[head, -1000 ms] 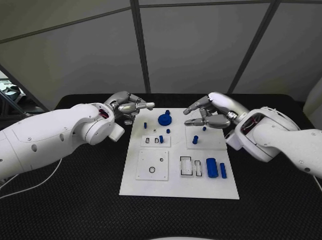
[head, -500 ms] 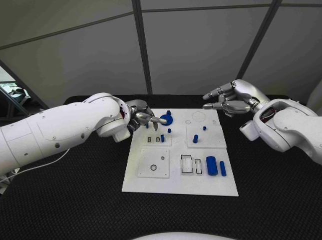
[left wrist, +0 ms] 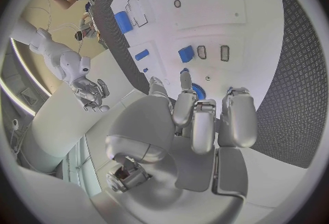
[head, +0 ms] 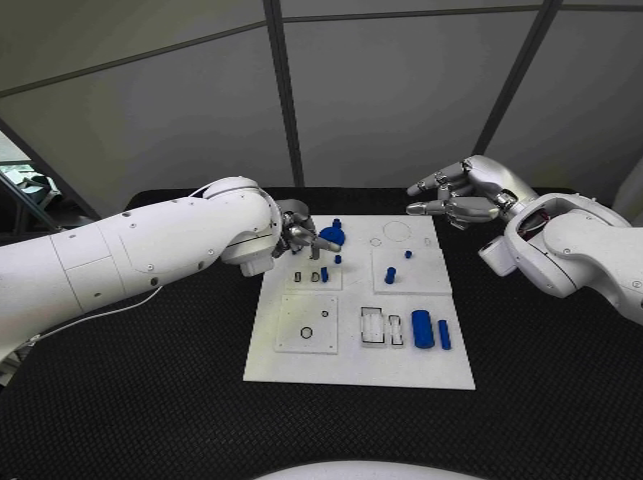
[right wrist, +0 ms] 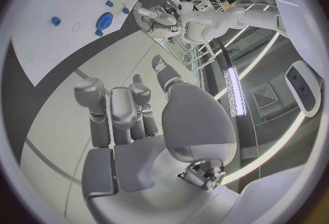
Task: Assemble the parts on the task board
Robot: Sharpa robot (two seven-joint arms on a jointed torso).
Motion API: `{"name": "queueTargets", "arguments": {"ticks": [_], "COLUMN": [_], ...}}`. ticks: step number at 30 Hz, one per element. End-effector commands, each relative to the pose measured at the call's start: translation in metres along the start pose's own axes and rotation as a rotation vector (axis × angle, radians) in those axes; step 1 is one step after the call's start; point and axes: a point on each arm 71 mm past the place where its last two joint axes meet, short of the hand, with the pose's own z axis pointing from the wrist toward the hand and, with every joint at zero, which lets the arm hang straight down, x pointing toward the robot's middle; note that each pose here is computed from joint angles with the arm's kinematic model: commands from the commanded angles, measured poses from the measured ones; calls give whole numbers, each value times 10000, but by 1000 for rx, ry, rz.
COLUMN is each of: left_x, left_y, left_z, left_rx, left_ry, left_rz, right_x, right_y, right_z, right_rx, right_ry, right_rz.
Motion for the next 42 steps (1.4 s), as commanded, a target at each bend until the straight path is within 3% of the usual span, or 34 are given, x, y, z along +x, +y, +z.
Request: {"name": "queueTargets", "arguments": {"ticks": [1,11,42], "left_x": [18,65,151], "left_y": [1,-64,-125], "left_z": [30,113,229], "left_rx": [-52,-90,-114], "left_ry": [22,63,122], "left_rz": [62,105,176], "right_x": [-6,-8,16], "right_y": [11,3,-2], "right_z": [14,29,70], "right_rx": [-1,5,11], "right_ry": [-1,-10,-8], "right_rz": [-14,-20,-20]}}
